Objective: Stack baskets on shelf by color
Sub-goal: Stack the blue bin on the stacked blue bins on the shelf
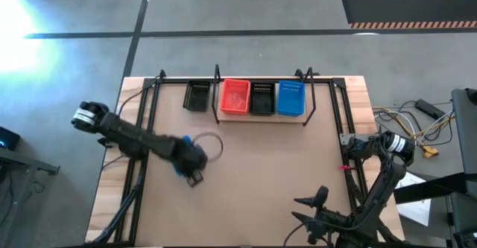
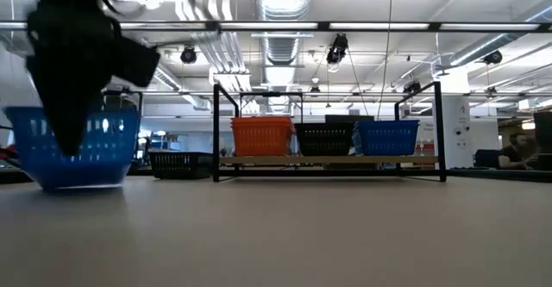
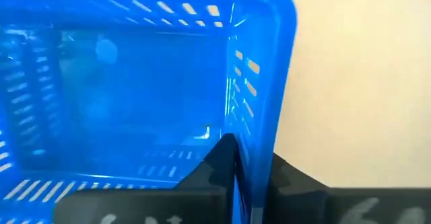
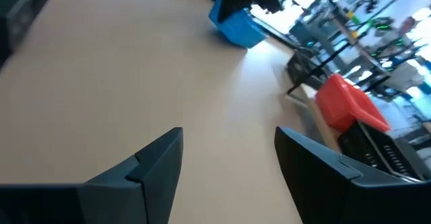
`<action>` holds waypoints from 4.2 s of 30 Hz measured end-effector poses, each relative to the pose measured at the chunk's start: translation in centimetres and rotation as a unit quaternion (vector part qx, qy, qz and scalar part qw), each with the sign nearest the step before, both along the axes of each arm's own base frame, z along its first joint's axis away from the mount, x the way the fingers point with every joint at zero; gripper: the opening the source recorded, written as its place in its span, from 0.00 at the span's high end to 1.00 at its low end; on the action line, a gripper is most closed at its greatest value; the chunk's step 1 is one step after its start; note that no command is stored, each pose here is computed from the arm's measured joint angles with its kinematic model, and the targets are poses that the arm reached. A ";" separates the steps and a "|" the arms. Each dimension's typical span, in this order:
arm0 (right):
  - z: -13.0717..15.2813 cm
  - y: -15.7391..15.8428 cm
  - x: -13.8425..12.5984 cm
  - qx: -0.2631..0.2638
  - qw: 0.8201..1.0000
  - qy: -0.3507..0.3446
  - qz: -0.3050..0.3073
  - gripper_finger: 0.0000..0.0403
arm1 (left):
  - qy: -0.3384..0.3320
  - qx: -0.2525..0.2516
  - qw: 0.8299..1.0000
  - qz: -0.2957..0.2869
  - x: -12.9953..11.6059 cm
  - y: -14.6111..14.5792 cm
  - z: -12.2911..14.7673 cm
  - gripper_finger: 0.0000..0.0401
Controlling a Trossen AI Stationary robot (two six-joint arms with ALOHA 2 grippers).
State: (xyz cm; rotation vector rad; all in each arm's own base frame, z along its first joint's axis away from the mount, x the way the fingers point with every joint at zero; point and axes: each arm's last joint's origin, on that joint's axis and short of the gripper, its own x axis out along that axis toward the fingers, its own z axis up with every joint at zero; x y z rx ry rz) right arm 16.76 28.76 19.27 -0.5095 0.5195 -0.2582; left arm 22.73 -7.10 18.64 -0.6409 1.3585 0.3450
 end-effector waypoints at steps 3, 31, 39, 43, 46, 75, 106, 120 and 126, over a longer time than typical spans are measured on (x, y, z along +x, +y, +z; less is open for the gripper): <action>0.5 0.6 -0.2 0.013 1.000 0.023 0.014 0.44 | -0.093 -0.019 0.995 -0.012 1.3 -3.7 0.5 1.00; 1.7 0.3 -4.0 0.156 0.978 0.120 -0.061 0.44 | -0.316 0.132 0.918 -0.200 26.7 -7.9 -0.5 0.99; 0.9 -1.0 -2.2 0.081 0.993 0.064 -0.059 0.44 | -0.305 0.132 0.922 -0.200 26.6 -7.5 -1.2 0.84; 1.3 -2.4 0.1 0.042 0.992 0.099 -0.060 0.44 | -0.304 0.132 0.922 -0.199 26.5 -7.5 -1.3 0.79; 1.5 -3.6 2.1 0.030 0.986 0.154 -0.058 0.44 | -0.305 0.133 0.922 -0.199 26.5 -7.5 -1.3 0.77; -2.2 -7.3 6.0 0.118 0.938 0.326 -0.024 0.97 | -0.327 0.143 0.906 -0.227 22.7 -7.8 7.0 0.77; 11.2 -35.3 4.3 0.128 0.919 0.337 -0.160 0.98 | -0.448 0.219 0.867 0.014 6.2 -10.4 -0.3 0.77; 7.1 -37.3 4.5 0.150 0.902 0.376 -0.153 0.98 | -0.451 0.217 0.866 0.015 6.4 -10.5 -0.1 0.77; 6.8 -37.3 4.5 0.143 0.902 0.379 -0.147 0.93 | -0.453 0.215 0.865 0.017 6.4 -10.5 0.0 0.77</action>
